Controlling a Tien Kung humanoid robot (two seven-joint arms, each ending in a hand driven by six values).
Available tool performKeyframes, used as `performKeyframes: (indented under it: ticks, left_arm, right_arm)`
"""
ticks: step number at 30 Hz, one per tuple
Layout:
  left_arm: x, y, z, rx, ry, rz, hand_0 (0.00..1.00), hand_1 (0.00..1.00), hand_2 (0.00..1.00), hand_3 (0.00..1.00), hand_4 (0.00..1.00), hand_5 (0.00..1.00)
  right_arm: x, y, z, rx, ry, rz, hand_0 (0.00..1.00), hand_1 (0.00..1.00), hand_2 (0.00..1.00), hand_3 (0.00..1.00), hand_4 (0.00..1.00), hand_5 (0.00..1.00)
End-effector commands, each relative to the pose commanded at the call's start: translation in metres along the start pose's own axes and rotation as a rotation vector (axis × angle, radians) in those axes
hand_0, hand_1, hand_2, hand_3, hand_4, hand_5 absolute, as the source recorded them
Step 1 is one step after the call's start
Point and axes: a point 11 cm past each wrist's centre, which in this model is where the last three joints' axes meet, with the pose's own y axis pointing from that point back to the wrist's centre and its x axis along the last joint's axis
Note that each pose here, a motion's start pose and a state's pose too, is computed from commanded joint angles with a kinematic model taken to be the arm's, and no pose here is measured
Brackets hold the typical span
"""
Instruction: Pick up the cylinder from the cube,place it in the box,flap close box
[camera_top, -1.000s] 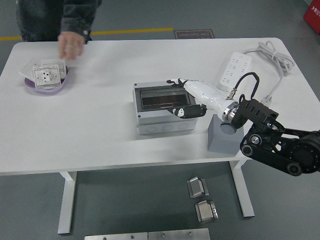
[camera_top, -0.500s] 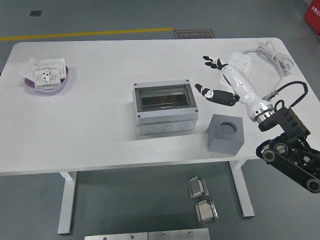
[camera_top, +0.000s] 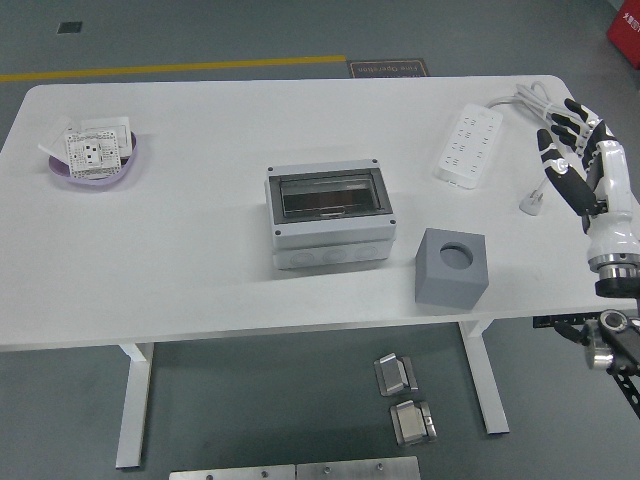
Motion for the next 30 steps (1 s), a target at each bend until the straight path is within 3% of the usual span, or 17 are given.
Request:
performKeyframes:
  ticks: [6, 13, 30]
  left_arm:
    - [-0.002, 0.0, 0.003, -0.005, 0.006, -0.005, 0.655, 0.655, 0.613, 0.651, 0.661, 0.453]
    - [-0.002, 0.001, 0.006, -0.009, 0.014, -0.005, 0.655, 0.655, 0.615, 0.651, 0.66, 0.454]
    - [-0.005, 0.001, 0.01, -0.016, 0.028, -0.013, 0.655, 0.655, 0.614, 0.647, 0.65, 0.446]
  right_arm:
    - [0.026, -0.001, 0.003, -0.015, -0.098, 0.107, 0.848, 0.794, 0.786, 0.832, 0.715, 0.523]
    - [0.041, 0.001, 0.007, -0.028, -0.112, 0.157, 0.849, 0.795, 0.787, 0.827, 0.714, 0.524]
    - [0.041, 0.005, 0.014, -0.038, -0.129, 0.176, 0.847, 0.792, 0.783, 0.82, 0.711, 0.505]
